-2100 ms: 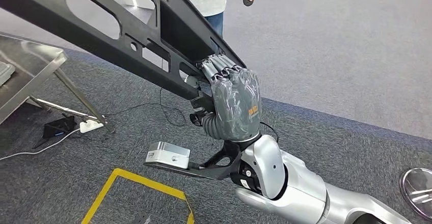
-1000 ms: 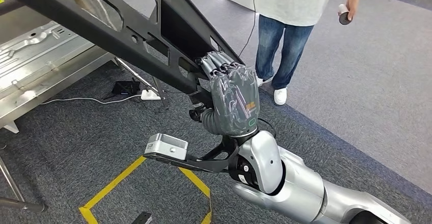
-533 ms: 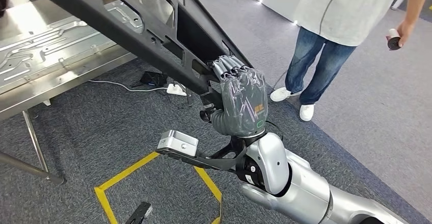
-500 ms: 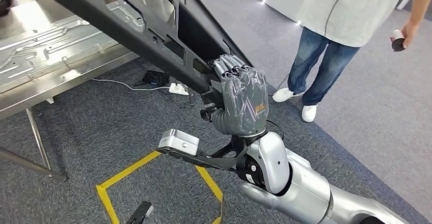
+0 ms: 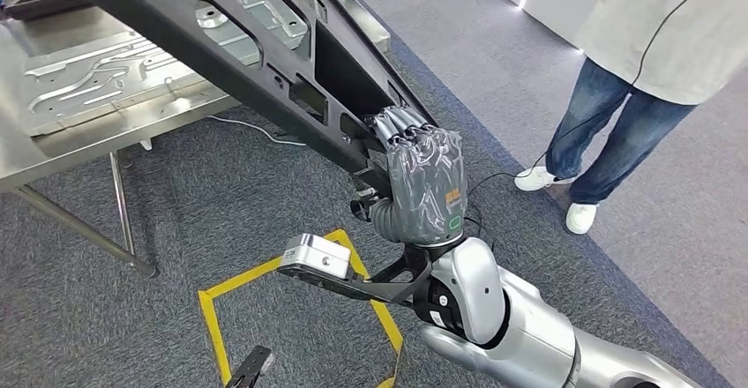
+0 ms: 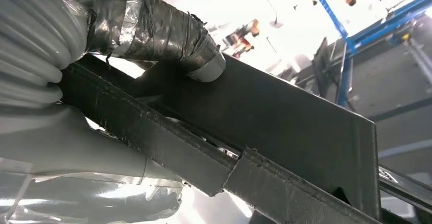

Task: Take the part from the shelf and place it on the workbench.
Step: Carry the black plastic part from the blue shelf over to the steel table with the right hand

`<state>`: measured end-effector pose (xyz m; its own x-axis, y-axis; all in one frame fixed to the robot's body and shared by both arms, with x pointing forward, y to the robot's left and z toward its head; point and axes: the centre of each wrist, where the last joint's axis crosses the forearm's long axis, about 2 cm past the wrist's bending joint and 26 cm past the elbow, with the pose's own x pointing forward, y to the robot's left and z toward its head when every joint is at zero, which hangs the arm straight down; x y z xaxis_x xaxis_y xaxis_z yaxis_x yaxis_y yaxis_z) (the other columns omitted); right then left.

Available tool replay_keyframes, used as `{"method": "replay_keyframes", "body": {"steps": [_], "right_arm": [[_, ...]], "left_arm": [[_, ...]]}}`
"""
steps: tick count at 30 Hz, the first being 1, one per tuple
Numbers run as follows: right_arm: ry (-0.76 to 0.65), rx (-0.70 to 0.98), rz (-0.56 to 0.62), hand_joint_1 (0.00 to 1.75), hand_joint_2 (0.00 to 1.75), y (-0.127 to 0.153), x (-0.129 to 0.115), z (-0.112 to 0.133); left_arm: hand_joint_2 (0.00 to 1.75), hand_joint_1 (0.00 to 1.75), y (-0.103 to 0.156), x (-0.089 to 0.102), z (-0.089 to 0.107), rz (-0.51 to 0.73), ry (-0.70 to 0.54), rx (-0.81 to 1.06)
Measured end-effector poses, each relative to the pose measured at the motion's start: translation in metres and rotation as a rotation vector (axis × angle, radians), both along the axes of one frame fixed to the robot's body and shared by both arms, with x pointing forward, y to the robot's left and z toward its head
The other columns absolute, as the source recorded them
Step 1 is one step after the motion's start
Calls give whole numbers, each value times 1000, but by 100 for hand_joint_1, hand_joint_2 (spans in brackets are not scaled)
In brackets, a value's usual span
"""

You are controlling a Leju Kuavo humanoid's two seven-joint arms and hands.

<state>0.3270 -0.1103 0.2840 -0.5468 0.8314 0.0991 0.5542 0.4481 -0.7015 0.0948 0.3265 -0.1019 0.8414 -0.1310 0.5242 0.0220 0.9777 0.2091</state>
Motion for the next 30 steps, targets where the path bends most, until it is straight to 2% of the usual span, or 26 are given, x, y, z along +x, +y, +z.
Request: {"method": "replay_keyframes", "body": {"steps": [9, 14, 24, 30], "right_arm": [[-23, -2, -2, 175, 175, -1, -5, 5], [-11, -16, -12, 175, 175, -4, -6, 0], [-32, -16, -8, 175, 175, -6, -8, 5], [-35, -19, -11, 175, 175, -6, -10, 4]], "left_arm": [[175, 0, -2, 4, 1, -15, -10, 1], [175, 0, -2, 7, 2, -20, -11, 24], [175, 0, 5, 3, 1, -55, 69, 104], [175, 0, 15, -2, 1, 15, 105, 158]]}}
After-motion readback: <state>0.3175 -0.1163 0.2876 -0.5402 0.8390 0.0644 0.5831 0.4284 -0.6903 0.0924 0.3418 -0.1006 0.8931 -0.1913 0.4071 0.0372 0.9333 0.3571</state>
